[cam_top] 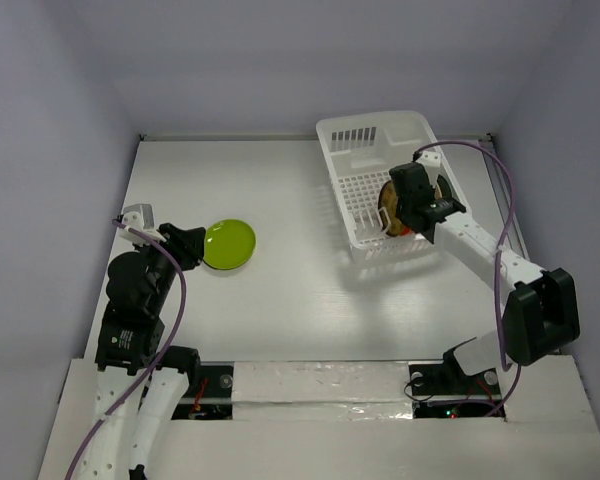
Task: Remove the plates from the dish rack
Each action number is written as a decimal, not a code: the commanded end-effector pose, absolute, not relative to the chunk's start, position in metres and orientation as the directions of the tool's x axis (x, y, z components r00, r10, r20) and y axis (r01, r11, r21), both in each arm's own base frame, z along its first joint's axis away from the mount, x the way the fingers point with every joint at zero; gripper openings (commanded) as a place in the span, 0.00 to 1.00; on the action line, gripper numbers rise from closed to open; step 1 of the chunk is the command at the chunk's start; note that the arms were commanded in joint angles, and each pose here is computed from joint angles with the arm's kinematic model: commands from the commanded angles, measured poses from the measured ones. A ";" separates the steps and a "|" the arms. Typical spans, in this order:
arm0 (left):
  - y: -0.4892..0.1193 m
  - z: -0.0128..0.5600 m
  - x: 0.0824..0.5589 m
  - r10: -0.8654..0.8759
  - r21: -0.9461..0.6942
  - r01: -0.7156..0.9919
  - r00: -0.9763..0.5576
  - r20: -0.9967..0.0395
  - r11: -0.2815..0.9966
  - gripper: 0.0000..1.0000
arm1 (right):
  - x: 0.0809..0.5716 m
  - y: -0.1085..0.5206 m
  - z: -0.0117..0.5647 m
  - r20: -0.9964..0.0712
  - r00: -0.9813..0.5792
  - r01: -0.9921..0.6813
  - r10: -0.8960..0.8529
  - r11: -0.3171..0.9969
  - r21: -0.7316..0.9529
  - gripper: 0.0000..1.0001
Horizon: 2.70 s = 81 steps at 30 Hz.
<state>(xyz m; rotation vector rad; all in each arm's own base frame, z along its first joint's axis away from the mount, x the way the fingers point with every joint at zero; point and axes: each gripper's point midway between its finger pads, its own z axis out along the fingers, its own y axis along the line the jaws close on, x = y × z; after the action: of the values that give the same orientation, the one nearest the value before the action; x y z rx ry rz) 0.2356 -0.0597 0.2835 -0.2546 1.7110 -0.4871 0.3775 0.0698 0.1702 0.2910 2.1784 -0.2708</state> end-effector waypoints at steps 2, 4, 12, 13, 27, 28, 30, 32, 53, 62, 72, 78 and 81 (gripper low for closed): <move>-0.064 0.294 0.237 -0.437 -0.461 0.134 -0.171 -0.883 0.877 0.27 | 0.394 0.074 0.188 -0.836 -0.537 0.295 0.109 0.953 -0.065 0.26; -0.064 0.294 0.237 -0.437 -0.461 0.134 -0.171 -0.883 0.877 0.27 | 0.399 0.076 0.190 -0.841 -0.531 0.288 0.104 0.955 -0.064 0.26; -0.063 0.293 0.238 -0.437 -0.460 0.130 -0.172 -0.883 0.878 0.27 | 0.397 0.070 0.200 -0.848 -0.519 0.318 0.110 0.945 -0.073 0.26; -0.063 0.293 0.238 -0.437 -0.460 0.130 -0.174 -0.883 0.878 0.27 | 0.394 0.068 0.207 -0.855 -0.506 0.326 0.117 0.943 -0.063 0.26; -0.063 0.292 0.239 -0.436 -0.460 0.126 -0.177 -0.882 0.879 0.27 | 0.386 0.088 0.235 -0.873 -0.465 0.205 0.148 0.977 0.057 0.36; -0.063 0.292 0.239 -0.438 -0.461 0.125 -0.176 -0.882 0.878 0.27 | 0.388 0.090 0.233 -0.870 -0.472 0.196 0.141 0.979 0.053 0.35; -0.064 0.292 0.239 -0.438 -0.462 0.127 -0.178 -0.881 0.878 0.27 | 0.392 0.094 0.218 -0.850 -0.512 0.180 0.120 0.983 0.030 0.35; -0.064 0.292 0.239 -0.438 -0.462 0.129 -0.175 -0.882 0.878 0.27 | 0.395 0.095 0.210 -0.839 -0.533 0.179 0.108 0.984 0.013 0.35; -0.063 0.292 0.239 -0.437 -0.460 0.128 -0.176 -0.882 0.878 0.27 | 0.416 0.074 0.188 -0.807 -0.591 0.281 0.024 0.943 -0.177 0.28; -0.063 0.292 0.239 -0.436 -0.460 0.126 -0.177 -0.882 0.879 0.27 | 0.413 0.076 0.201 -0.805 -0.592 0.248 -0.050 0.938 -0.241 0.13; -0.064 0.291 0.239 -0.436 -0.460 0.128 -0.178 -0.882 0.879 0.27 | 0.404 0.083 0.217 -0.807 -0.574 0.225 -0.140 0.921 -0.319 0.00; -0.064 0.292 0.239 -0.438 -0.462 0.130 -0.176 -0.882 0.877 0.27 | 0.399 0.084 0.237 -0.823 -0.541 0.262 -0.174 0.894 -0.362 0.00; -0.064 0.291 0.239 -0.436 -0.460 0.129 -0.178 -0.882 0.878 0.27 | 0.396 0.083 0.255 -0.850 -0.502 0.294 -0.160 0.893 -0.341 0.00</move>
<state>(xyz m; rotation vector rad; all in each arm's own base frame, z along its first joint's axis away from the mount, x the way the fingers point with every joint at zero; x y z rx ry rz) 0.2359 -0.0597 0.2831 -0.2549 1.7129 -0.4867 0.3917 0.0841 0.1873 -0.0333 2.1975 -0.5974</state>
